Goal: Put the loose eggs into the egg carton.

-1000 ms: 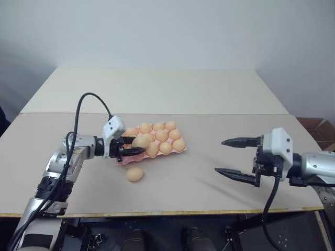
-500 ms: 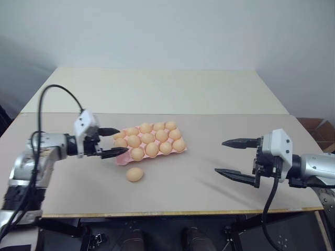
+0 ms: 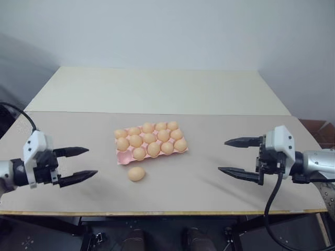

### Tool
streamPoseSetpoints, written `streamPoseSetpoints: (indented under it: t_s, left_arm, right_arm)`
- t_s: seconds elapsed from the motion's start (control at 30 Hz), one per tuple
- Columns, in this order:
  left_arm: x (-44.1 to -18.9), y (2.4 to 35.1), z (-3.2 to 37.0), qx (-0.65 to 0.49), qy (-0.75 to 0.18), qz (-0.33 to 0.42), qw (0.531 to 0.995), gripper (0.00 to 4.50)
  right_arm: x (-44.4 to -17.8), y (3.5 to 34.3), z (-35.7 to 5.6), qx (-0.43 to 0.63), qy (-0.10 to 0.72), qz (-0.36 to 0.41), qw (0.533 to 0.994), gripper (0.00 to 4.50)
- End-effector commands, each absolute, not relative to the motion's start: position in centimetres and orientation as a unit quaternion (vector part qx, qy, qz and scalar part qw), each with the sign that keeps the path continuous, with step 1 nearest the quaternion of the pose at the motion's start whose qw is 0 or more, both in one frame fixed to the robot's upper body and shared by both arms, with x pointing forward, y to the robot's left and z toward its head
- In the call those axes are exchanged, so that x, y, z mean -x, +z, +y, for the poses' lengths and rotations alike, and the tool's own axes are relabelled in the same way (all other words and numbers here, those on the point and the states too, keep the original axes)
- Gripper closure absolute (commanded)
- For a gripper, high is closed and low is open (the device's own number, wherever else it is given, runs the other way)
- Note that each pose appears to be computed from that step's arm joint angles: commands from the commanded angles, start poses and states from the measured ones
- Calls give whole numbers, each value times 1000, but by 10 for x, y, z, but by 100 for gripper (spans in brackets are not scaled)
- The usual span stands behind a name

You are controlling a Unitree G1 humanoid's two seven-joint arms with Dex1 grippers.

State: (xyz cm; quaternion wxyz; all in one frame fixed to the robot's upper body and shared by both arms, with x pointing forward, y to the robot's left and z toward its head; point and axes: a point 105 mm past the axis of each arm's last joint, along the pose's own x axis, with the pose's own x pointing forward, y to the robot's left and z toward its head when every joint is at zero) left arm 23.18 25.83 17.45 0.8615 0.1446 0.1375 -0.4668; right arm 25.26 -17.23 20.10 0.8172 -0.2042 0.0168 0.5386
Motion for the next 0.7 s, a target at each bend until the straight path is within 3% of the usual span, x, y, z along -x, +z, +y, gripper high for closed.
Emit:
streamPoseSetpoints:
  t_s: [0.03, 0.37, 0.7]
  left_arm:
    - [-225, 175, 251, -170, -484, 144, 846, 1]
    - [-234, 177, 245, -172, -494, 137, 841, 1]
    - [-265, 149, 196, -194, -536, 128, 812, 1]
  right_arm:
    - [-251, 212, -171, 225, 542, -2, 810, 0]
    - [-249, 212, -171, 226, 538, -3, 812, 0]
    - [-247, 214, -169, 227, 533, -9, 815, 0]
